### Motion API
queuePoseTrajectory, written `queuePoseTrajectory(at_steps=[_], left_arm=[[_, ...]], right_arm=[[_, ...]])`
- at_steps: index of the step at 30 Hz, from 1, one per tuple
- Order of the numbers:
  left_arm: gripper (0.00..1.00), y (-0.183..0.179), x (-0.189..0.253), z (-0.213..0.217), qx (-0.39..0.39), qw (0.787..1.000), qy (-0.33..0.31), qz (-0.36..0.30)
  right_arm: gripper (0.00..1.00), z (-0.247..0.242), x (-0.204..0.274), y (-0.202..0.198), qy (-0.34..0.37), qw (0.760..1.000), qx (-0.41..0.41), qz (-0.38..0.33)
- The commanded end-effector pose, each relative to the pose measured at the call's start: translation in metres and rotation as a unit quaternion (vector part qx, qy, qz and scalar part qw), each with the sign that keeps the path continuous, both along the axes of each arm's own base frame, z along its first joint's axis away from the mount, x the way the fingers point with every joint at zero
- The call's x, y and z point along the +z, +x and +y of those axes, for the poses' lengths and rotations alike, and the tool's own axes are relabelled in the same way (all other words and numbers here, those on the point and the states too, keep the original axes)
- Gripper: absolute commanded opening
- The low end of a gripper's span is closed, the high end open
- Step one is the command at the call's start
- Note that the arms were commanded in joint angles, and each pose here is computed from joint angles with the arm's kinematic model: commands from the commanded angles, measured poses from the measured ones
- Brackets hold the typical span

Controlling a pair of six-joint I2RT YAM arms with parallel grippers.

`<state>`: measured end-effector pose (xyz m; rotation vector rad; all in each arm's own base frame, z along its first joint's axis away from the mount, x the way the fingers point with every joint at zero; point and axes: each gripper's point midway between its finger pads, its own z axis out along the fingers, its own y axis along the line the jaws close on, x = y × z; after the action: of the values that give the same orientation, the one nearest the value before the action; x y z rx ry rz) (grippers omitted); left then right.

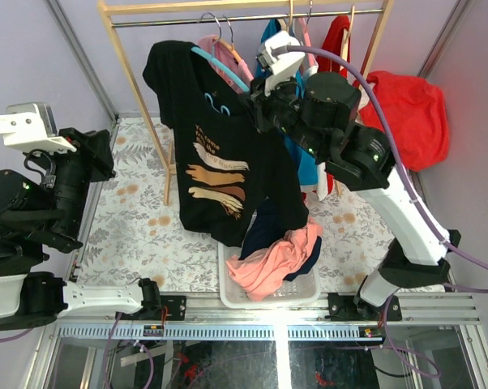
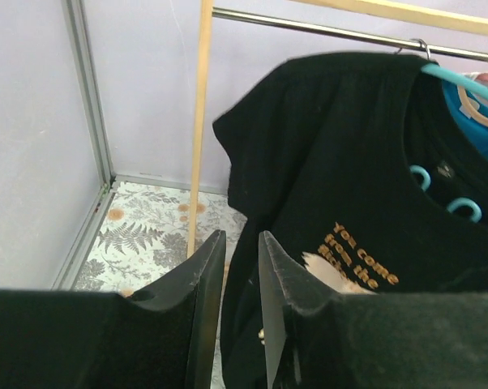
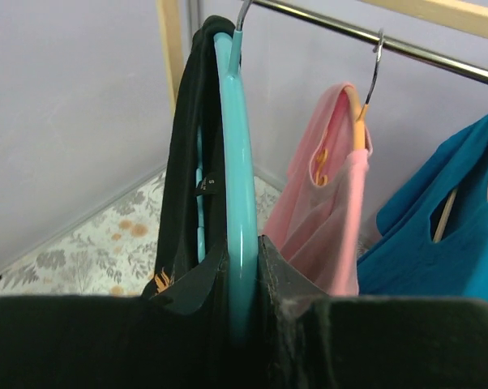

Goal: Place the t-shirt on the hanger
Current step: Place the T-shirt at the clothesline.

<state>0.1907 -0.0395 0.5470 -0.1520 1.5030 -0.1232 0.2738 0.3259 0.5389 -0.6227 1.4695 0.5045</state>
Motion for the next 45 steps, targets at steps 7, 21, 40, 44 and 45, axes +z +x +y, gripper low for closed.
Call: queuePoseTrajectory(at_steps=[7, 21, 40, 44, 45], left_arm=[[0.23, -0.007, -0.008, -0.001, -0.037, 0.999, -0.030, 0.013], [0.23, -0.010, -0.015, -0.004, -0.059, 0.997, -0.033, 0.022], [0.23, -0.015, -0.019, 0.003, -0.068, 0.997, -0.039, 0.026], [0.23, -0.015, -0.020, 0.002, -0.070, 0.997, -0.037, 0.027], [0.23, -0.015, -0.020, 0.002, -0.070, 0.997, -0.036, 0.027]], right_arm=[[0.00, 0.010, 0.044, 0.037, 0.153, 0.985, -0.081, -0.010], [0.00, 0.052, 0.036, 0.068, 0.216, 0.972, -0.090, 0.002], [0.00, 0.067, 0.019, 0.104, 0.251, 0.962, -0.108, 0.011], [0.00, 0.073, 0.014, 0.109, 0.254, 0.962, -0.099, 0.017], [0.00, 0.073, 0.012, 0.111, 0.255, 0.962, -0.098, 0.019]])
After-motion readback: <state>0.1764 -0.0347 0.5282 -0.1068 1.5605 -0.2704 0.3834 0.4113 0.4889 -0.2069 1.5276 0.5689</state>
